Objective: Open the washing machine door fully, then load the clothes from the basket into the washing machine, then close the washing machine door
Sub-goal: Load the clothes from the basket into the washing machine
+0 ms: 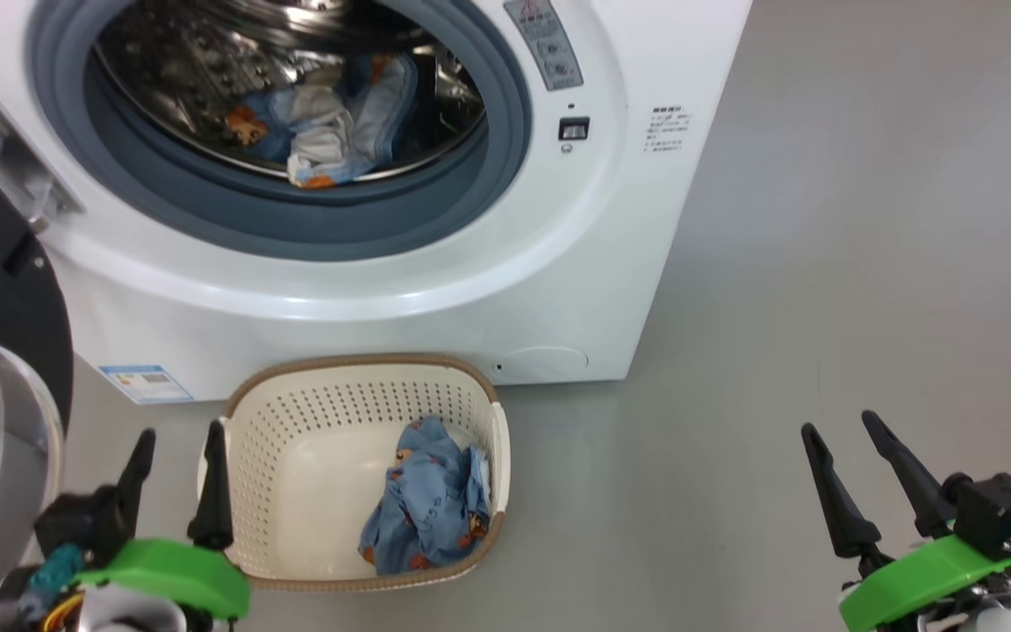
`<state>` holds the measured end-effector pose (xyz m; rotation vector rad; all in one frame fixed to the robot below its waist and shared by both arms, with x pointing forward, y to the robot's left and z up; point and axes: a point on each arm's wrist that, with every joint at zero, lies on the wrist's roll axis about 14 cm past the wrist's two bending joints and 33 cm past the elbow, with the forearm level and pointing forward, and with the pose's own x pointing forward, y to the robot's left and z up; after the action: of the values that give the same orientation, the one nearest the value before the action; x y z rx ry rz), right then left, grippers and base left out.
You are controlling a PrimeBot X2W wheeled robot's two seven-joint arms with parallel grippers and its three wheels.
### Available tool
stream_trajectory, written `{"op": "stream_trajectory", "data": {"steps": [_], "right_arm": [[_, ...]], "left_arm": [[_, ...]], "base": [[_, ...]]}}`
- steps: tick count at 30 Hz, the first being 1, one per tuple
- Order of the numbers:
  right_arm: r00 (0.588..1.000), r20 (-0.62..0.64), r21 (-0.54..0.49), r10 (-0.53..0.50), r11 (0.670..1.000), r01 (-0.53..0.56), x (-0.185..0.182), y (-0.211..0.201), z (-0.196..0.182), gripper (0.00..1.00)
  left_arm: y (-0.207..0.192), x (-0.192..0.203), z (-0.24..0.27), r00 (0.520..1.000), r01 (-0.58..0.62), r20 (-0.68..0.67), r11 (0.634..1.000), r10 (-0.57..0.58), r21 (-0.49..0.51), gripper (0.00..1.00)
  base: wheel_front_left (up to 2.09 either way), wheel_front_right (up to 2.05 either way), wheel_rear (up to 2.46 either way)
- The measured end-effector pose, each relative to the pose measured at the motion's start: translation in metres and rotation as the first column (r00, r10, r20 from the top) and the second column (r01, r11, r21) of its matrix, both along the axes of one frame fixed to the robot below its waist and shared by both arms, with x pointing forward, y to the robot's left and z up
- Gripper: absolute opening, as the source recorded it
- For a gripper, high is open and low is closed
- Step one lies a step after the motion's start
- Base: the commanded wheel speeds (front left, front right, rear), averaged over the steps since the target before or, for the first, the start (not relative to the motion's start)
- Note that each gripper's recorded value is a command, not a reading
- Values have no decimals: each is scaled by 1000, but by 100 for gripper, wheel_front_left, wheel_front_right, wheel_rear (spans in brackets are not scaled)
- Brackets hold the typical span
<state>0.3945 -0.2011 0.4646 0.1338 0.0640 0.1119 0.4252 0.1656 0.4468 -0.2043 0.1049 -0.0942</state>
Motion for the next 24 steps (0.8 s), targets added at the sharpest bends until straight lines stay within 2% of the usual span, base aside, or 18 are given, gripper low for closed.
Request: {"op": "stream_trajectory", "data": {"steps": [14,24], "right_arm": [[999,7,-3,-33,999,33,-24,-11,5,100],[999,17,0,-43,999,43,-25,-13,8,100]], "left_arm": [[25,-51,7,997,-69,20,997,69,17,100],[30,-61,12,995,-92,36,996,91,17,100]], "base": [[0,0,0],[0,0,0]]}}
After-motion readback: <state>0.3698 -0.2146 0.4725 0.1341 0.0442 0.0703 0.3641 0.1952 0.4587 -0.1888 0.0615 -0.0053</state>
